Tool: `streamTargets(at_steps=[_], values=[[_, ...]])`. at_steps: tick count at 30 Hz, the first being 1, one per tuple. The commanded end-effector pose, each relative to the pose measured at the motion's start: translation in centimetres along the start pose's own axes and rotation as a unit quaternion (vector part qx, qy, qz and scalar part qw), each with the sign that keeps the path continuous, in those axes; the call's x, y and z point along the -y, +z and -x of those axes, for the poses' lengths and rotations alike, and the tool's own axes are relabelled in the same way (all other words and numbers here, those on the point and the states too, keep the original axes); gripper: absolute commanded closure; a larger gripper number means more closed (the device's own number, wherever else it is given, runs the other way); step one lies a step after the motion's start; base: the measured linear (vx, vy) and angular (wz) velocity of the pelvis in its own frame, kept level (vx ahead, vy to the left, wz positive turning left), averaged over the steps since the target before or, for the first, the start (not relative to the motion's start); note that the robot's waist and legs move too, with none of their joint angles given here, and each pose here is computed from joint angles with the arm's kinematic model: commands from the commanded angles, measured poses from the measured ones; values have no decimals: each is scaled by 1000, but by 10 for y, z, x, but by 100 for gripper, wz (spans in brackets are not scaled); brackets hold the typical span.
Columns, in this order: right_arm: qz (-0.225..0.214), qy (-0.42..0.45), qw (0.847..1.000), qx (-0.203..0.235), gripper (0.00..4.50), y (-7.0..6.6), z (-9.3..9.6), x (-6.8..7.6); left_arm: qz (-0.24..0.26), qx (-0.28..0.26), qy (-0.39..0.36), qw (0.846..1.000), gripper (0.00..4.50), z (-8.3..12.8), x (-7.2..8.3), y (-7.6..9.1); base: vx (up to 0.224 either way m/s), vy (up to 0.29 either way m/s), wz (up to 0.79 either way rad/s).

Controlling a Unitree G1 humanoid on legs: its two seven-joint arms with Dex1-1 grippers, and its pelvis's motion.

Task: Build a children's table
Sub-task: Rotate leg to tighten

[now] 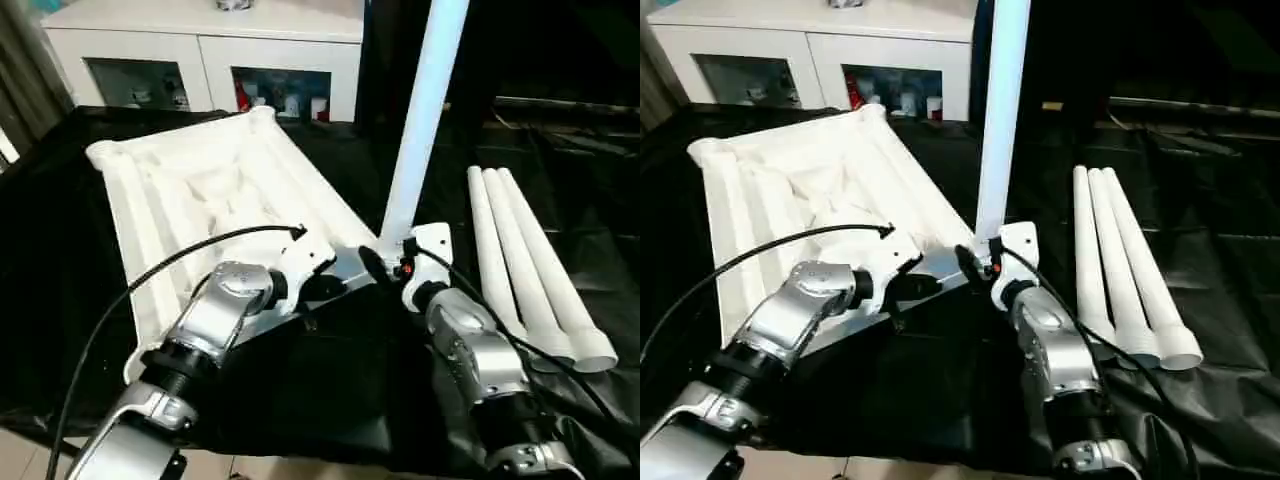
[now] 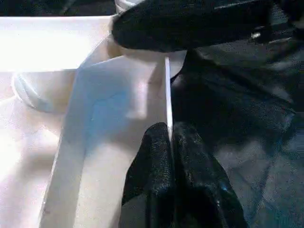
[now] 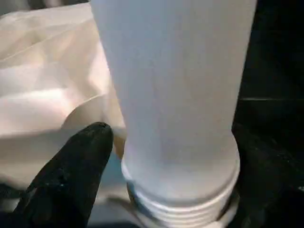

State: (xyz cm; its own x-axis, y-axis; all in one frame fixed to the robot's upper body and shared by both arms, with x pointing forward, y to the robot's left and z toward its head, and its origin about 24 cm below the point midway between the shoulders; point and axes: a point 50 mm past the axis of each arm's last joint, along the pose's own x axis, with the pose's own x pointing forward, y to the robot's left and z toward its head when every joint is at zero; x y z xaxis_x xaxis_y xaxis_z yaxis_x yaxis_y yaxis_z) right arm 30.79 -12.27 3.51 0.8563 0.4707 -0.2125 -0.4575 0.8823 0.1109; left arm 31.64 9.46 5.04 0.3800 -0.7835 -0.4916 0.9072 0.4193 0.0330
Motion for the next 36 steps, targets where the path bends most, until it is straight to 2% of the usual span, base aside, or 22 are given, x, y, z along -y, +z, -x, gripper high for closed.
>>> streamTargets(at_steps=[1, 2, 3, 4, 6, 10, 20, 23, 31, 33, 36], values=[[30, 119, 992, -3, 47, 4, 10, -20, -29, 22, -62, 997, 450, 6, 9, 2, 0, 0, 0], [55, 153, 987, -15, 47, 2, 19, -19, -34, 27, -86, 995, 450, 14, 10, 0, 0, 0, 0], [55, 153, 987, -15, 47, 2, 19, -19, -34, 27, -86, 995, 450, 14, 10, 0, 0, 0, 0], [78, 192, 978, -31, 47, 0, 31, -19, -39, 34, -116, 992, 450, 24, 12, -3, 0, 0, 0], [94, 214, 971, -44, 47, -1, 38, -16, -39, 31, -139, 989, 450, 34, 13, -5, 0, 0, 0], [107, 227, 966, -53, 47, 2, 43, -13, -44, 24, -150, 987, 450, 41, 12, -8, 0, 0, 0], [129, 231, 963, -61, 47, 4, 42, -9, -48, 19, -155, 986, 450, 43, 13, -11, 0, 0, 0], [129, 229, 963, -63, 82, 4, 41, -9, -48, 19, -154, 987, 450, 43, 13, -11, 0, 0, 0], [130, 233, 961, -69, 130, -1, 41, -10, -48, 15, -152, 987, 450, 43, 13, -12, 0, 0, 0], [129, 238, 960, -72, 161, -2, 41, -12, -50, 13, -150, 987, 450, 43, 12, -11, 0, 0, 0], [134, 234, 960, -72, 171, -2, 41, -12, -50, 12, -145, 988, 450, 43, 11, -11, 0, 0, 0]])
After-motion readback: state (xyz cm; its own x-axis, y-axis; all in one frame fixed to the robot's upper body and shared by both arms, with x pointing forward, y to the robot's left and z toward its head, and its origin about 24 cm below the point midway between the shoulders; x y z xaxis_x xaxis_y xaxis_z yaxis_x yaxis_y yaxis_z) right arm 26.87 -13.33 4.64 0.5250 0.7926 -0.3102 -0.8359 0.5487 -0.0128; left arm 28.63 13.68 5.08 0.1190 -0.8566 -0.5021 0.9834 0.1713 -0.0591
